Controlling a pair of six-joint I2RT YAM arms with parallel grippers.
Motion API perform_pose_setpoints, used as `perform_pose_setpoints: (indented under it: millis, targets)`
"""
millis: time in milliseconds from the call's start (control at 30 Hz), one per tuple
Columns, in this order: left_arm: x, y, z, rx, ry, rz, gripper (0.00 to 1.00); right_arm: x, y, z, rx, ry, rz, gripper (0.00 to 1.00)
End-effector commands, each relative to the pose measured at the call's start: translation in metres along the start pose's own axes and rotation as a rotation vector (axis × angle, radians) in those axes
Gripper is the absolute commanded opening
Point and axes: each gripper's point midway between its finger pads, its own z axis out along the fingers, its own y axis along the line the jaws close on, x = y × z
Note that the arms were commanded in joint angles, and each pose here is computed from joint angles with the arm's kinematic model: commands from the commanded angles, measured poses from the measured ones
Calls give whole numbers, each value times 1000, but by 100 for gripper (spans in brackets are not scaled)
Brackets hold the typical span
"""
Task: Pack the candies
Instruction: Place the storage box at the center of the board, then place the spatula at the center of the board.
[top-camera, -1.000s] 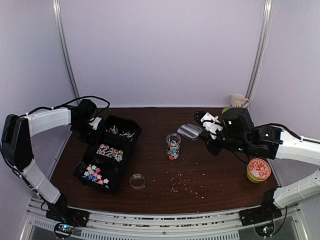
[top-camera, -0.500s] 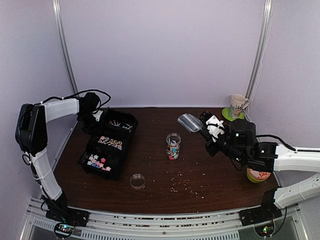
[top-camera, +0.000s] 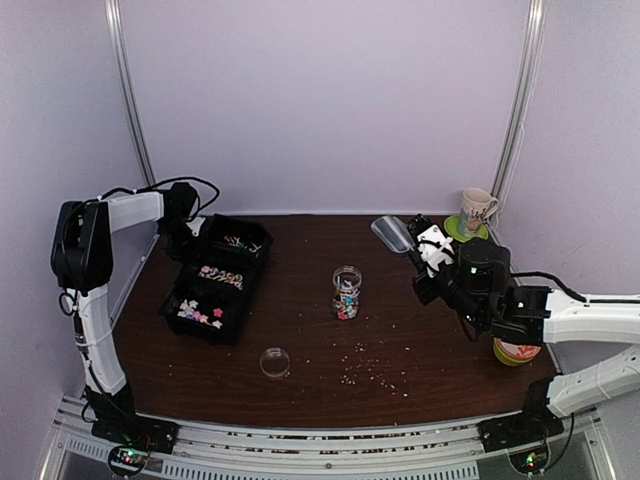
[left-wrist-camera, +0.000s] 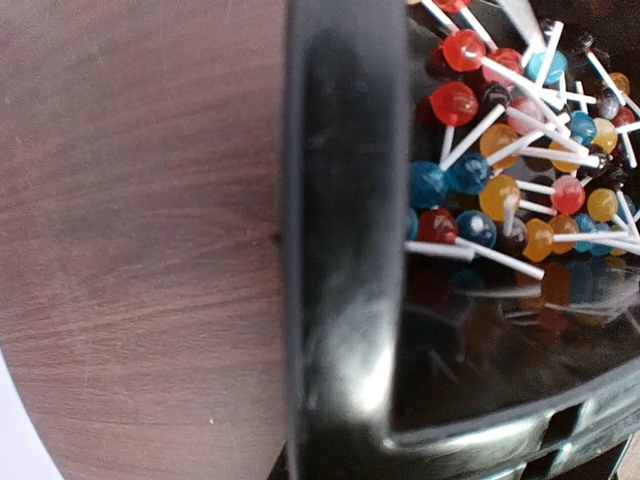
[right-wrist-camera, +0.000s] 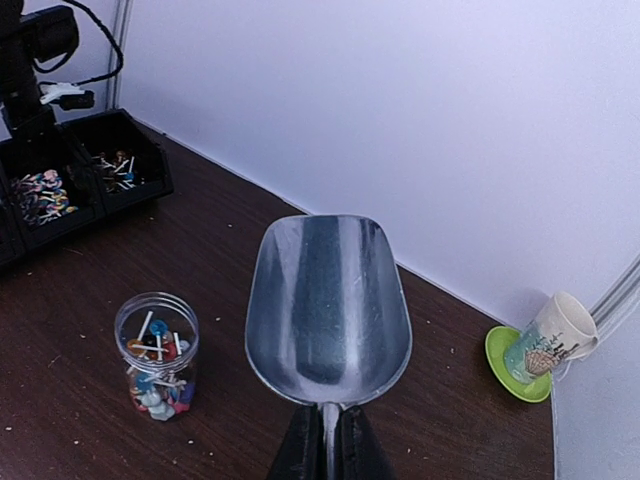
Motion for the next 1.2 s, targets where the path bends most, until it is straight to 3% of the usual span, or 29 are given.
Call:
perform_pose_setpoints:
  millis: [0,100,600,967,1167]
  targets:
    - [-14,5,2,43,-25,-16,0,13,-33,13,162,57,87,0]
    - [-11,8,9,50,-8,-28,0,25,-48,25,192,100,160,0]
    - [0,43,22,14,34,-144,22,88,-81,102,215,342,329,0]
    - [-12,38,-9,36,-24,-196,65,130,-86,147,181,506,434,0]
    - [-22,28,-49,52,-101,-218,81,146,-85,161,180,575,454,0]
